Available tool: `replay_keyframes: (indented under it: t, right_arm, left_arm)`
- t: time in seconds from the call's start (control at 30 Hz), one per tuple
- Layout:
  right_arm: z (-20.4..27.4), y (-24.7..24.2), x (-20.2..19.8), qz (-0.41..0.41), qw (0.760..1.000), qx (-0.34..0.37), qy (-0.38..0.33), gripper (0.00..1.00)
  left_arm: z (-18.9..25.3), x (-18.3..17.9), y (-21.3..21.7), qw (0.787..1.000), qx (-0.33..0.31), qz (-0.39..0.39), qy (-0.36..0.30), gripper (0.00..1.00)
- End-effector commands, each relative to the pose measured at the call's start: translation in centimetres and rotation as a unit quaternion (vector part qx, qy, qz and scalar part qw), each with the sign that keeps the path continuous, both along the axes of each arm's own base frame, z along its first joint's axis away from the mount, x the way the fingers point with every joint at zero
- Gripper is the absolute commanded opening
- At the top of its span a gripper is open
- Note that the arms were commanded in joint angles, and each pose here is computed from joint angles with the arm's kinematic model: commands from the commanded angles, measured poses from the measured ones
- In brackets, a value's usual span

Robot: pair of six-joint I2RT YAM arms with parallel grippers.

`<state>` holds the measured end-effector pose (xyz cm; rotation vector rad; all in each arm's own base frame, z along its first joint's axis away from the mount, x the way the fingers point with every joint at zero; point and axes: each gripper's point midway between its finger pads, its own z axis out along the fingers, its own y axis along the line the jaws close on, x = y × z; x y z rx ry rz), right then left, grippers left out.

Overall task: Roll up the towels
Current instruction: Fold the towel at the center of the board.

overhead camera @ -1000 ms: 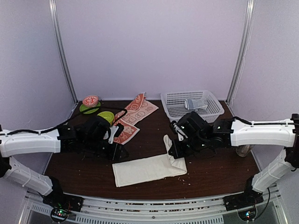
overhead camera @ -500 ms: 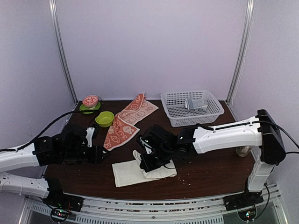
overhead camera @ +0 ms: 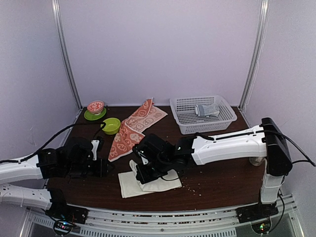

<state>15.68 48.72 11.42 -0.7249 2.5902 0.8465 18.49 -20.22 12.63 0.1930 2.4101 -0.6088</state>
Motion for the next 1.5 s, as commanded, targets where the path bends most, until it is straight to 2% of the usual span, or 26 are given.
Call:
replay_keyframes:
  t: [0.0,0.77,0.93,1.03,1.13,1.2,1.3,1.37,1.47]
  right_arm:
    - [-0.1,1.0,0.0,-0.004,1.000,0.000,0.001,0.00]
    - [-2.1,4.5,-1.1,0.040,0.999,-0.016,0.017,0.00]
    - [-0.4,6.0,-3.3,0.098,0.994,0.019,0.036,0.48]
    - [3.1,5.8,-3.3,0.100,0.993,0.062,0.019,0.62]
    - [5.5,3.5,-1.8,0.066,0.995,0.074,-0.004,0.64]
    - [5.4,0.3,-0.2,0.020,0.998,0.062,-0.015,0.62]
    - [3.3,-5.2,2.8,-0.066,0.996,0.047,-0.030,0.58]
    - [1.7,-8.3,4.1,-0.114,0.992,0.051,-0.014,0.56]
    - [0.8,-10.5,5.1,-0.142,0.988,0.064,-0.009,0.54]
  left_arm:
    - [0.6,0.3,-0.3,1.000,-0.021,0.004,-0.010,0.42]
    - [-0.8,-0.2,-0.1,1.000,-0.025,0.008,0.007,0.42]
    - [-0.8,-0.1,-0.5,1.000,-0.026,0.003,0.009,0.42]
    - [-0.2,0.1,-0.4,1.000,-0.019,0.001,0.002,0.42]
    - [0.6,0.3,-0.1,1.000,-0.010,0.003,-0.008,0.42]
    - [0.8,0.4,-0.2,1.000,-0.006,0.000,-0.012,0.43]
    - [0.5,0.3,-1.4,1.000,-0.005,-0.022,0.002,0.44]
    - [0.0,0.1,-2.7,0.999,-0.008,-0.043,0.022,0.45]
    - [-1.3,0.2,-3.6,0.998,-0.001,-0.046,0.050,0.46]
